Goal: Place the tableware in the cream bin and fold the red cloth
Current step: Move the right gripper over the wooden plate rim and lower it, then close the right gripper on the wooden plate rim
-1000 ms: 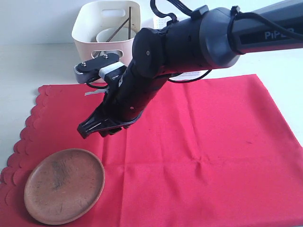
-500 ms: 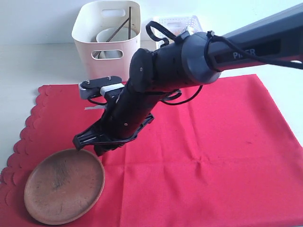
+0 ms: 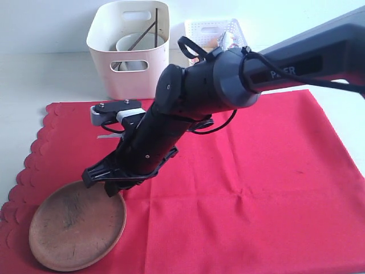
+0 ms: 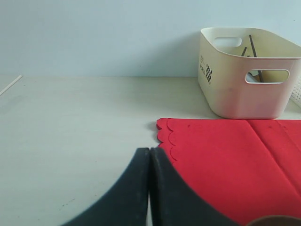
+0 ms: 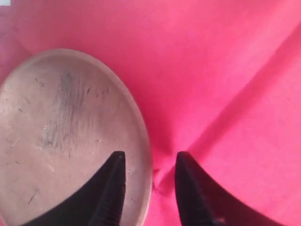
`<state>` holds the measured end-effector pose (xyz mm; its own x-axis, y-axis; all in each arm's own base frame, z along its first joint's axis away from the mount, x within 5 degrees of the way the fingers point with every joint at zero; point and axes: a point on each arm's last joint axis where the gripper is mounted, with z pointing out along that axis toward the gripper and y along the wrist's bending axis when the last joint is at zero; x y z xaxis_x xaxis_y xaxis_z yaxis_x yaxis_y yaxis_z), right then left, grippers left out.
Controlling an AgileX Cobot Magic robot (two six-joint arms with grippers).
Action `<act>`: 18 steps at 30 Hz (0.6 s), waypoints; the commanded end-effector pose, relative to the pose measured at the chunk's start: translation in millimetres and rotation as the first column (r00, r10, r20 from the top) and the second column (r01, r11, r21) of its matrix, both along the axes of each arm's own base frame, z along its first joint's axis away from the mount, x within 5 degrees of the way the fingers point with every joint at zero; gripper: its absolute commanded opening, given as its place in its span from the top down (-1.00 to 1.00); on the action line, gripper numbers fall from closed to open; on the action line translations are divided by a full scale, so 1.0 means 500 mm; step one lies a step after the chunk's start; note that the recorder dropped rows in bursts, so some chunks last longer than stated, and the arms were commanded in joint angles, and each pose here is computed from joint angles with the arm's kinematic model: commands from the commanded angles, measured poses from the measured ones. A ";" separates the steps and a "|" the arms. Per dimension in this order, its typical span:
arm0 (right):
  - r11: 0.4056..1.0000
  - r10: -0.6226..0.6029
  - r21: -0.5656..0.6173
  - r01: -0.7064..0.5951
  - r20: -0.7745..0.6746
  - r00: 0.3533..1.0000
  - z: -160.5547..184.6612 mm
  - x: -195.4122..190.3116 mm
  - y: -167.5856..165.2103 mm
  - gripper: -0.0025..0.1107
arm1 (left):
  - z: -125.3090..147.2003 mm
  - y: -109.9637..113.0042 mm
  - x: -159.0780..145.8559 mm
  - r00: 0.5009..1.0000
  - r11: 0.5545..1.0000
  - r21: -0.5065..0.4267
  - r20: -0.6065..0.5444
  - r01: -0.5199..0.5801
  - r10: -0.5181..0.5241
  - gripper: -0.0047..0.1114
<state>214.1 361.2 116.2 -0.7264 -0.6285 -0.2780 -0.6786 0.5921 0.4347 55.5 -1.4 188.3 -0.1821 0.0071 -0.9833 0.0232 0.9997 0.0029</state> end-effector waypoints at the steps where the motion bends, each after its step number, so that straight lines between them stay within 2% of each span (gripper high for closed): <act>1: 0.999 0.026 -0.028 -0.028 -0.041 0.999 -0.035 -0.005 0.000 0.33 | 0.003 0.000 -0.001 1.000 1.000 -0.001 0.015 0.004 -0.004 0.87; 8: 0.997 0.070 -0.028 -0.071 -0.043 0.997 -0.040 -0.009 -0.001 0.36 | 0.003 0.000 -0.001 1.000 1.000 -0.001 0.015 0.004 -0.004 0.87; 10: 0.997 0.072 -0.029 -0.073 -0.045 0.996 -0.040 -0.009 -0.001 0.45 | 0.003 0.000 -0.001 1.000 1.000 -0.001 0.015 0.004 -0.004 0.87; 15: 0.997 0.076 -0.022 -0.077 -0.049 0.996 -0.030 -0.011 -0.001 0.93 | 0.003 0.000 -0.001 1.000 1.000 -0.001 0.015 0.004 -0.004 0.87; 18: 0.997 0.080 0.010 -0.079 -0.022 0.997 0.006 -0.011 -0.001 0.96 | 0.003 0.000 -0.001 1.000 1.000 -0.001 0.015 0.004 -0.004 0.87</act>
